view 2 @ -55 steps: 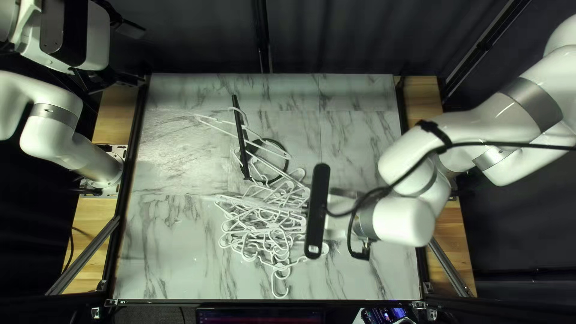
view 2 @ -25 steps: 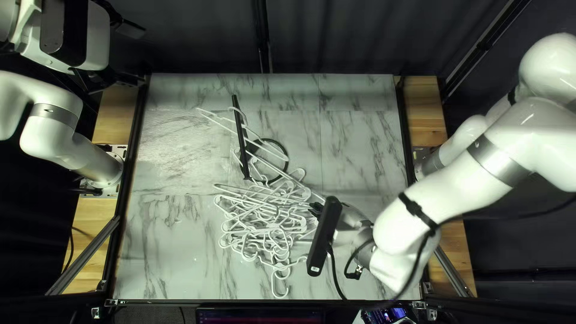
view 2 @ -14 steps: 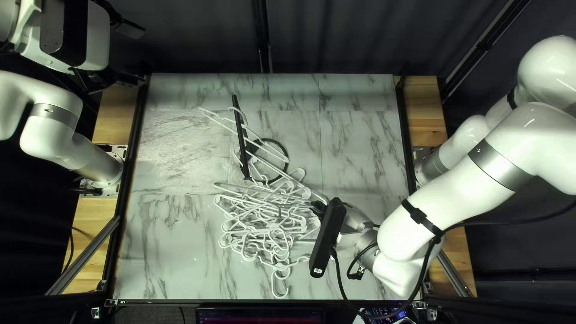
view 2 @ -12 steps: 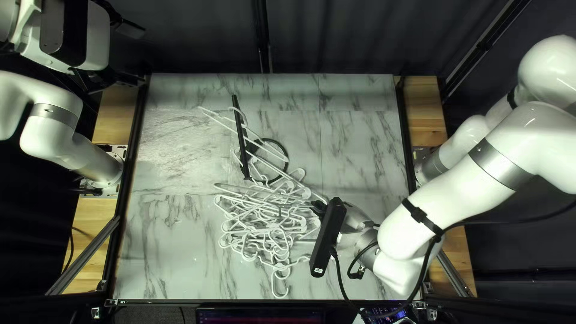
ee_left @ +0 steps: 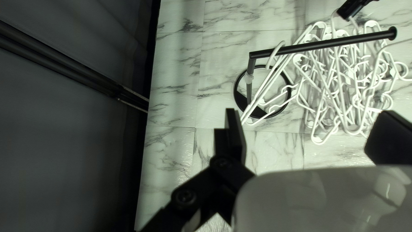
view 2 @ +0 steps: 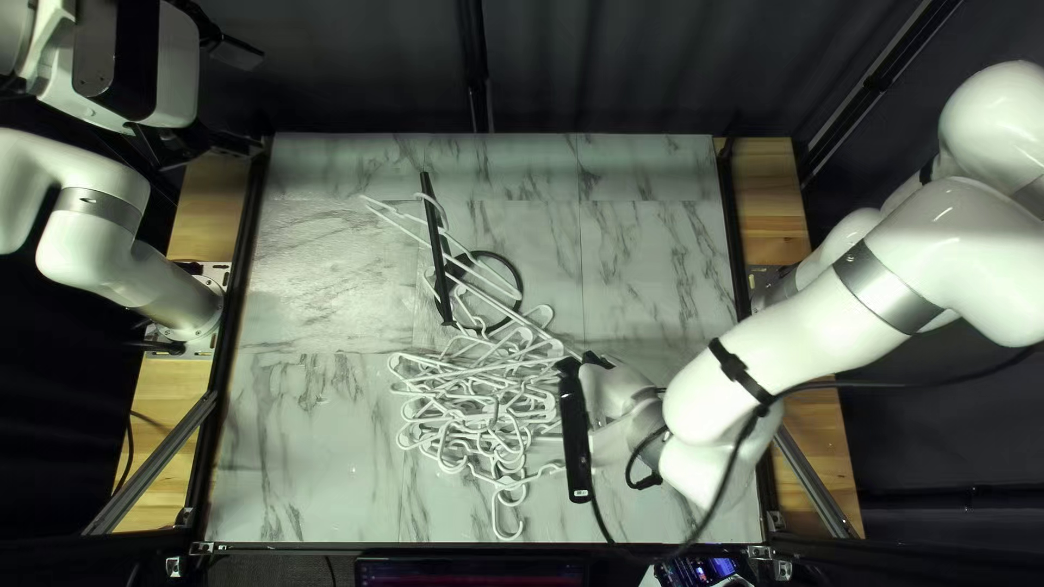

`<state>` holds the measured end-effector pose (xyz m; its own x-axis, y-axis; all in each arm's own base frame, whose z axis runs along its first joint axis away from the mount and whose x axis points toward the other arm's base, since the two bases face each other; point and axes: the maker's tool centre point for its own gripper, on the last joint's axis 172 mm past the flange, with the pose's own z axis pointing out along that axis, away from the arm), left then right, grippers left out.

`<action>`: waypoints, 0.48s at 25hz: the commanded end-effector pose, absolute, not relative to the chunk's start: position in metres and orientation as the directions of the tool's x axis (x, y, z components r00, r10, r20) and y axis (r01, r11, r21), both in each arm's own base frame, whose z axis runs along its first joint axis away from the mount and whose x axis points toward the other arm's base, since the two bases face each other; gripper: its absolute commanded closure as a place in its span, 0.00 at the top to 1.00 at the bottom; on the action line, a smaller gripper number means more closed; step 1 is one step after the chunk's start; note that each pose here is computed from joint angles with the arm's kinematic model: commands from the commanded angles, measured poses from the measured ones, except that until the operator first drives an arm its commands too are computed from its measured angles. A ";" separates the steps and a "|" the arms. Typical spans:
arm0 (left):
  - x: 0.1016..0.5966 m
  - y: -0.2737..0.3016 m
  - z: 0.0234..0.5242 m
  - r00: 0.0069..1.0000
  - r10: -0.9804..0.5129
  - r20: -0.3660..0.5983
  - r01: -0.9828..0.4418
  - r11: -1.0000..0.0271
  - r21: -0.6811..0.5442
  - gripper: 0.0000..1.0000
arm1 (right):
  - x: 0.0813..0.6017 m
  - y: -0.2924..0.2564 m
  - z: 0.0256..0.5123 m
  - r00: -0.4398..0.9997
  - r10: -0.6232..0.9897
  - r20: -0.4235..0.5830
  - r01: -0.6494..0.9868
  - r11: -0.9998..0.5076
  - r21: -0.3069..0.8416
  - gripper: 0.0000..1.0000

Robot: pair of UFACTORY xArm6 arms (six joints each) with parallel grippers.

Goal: Remove hangers from rack and place onto table

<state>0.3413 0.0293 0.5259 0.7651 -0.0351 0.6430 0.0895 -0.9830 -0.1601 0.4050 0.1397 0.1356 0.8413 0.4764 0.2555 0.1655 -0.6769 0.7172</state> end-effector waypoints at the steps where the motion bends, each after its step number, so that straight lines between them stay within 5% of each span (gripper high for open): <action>1: 0.341 0.029 0.526 0.765 -0.035 0.643 0.089 -0.983 -0.160 1.00 | 0.405 0.140 0.135 0.842 0.479 0.249 0.173 -0.676 0.716 0.00; 12: 0.341 0.029 0.526 0.765 -0.035 0.643 0.089 -0.983 -0.160 1.00 | 0.417 0.132 0.137 0.784 0.589 0.197 0.225 -0.565 0.794 0.00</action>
